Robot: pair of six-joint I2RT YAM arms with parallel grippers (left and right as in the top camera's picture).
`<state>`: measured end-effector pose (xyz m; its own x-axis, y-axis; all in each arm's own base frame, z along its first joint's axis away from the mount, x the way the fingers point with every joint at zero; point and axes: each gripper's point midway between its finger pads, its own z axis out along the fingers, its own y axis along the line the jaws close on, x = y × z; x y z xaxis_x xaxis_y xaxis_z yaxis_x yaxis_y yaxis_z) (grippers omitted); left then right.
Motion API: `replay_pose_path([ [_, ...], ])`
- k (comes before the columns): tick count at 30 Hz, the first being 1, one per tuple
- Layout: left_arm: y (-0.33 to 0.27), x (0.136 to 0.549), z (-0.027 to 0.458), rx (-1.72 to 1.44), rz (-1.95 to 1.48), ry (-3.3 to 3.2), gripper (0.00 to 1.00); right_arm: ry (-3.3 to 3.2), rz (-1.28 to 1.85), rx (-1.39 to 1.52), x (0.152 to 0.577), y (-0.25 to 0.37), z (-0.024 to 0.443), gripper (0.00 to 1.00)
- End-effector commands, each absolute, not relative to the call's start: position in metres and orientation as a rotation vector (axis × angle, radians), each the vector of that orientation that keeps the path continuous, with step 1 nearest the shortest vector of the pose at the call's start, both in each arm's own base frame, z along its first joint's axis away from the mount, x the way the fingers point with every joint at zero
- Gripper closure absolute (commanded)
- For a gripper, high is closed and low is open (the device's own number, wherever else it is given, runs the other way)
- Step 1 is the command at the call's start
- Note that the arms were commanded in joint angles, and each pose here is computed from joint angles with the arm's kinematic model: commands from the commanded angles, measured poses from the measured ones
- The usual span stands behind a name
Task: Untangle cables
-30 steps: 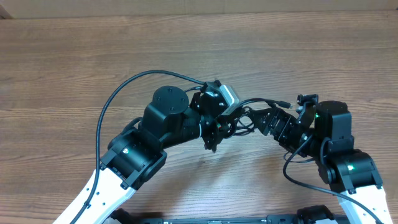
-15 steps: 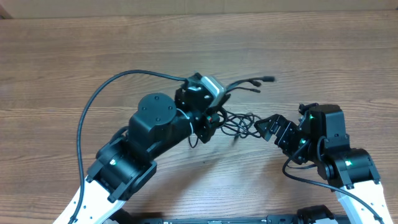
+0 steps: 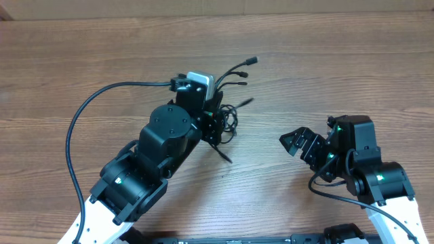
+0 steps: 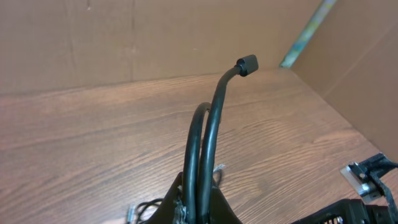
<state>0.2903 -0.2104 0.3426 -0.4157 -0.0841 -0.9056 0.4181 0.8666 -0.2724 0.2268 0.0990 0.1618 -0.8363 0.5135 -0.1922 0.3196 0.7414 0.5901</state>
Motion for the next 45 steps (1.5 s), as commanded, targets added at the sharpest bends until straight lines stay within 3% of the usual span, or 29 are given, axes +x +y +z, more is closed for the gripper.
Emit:
replay_pose_path([
  [1,-0.206,0.289,0.36,0.164,-0.62,1.896,0.96,2.541,0.949,0.278,0.229,0.125,0.184,0.0],
  [4,-0.222,0.279,0.362,0.242,-0.72,1.899,0.96,2.436,1.098,-0.026,0.227,0.148,0.207,0.0],
  [15,-0.267,0.239,0.389,0.568,-1.0,1.758,0.96,2.433,1.071,-0.067,0.237,0.149,0.201,0.0],
  [24,-0.277,0.226,0.415,0.66,-1.089,1.617,0.96,2.598,0.902,0.065,0.251,0.131,0.157,0.0],
  [33,-0.256,0.229,0.44,0.568,-0.998,1.538,0.96,2.824,0.478,0.406,0.248,0.081,0.097,0.0],
  [45,-0.176,0.23,0.476,0.31,-0.763,1.453,0.96,2.871,0.364,0.486,0.246,0.069,0.082,0.0],
])
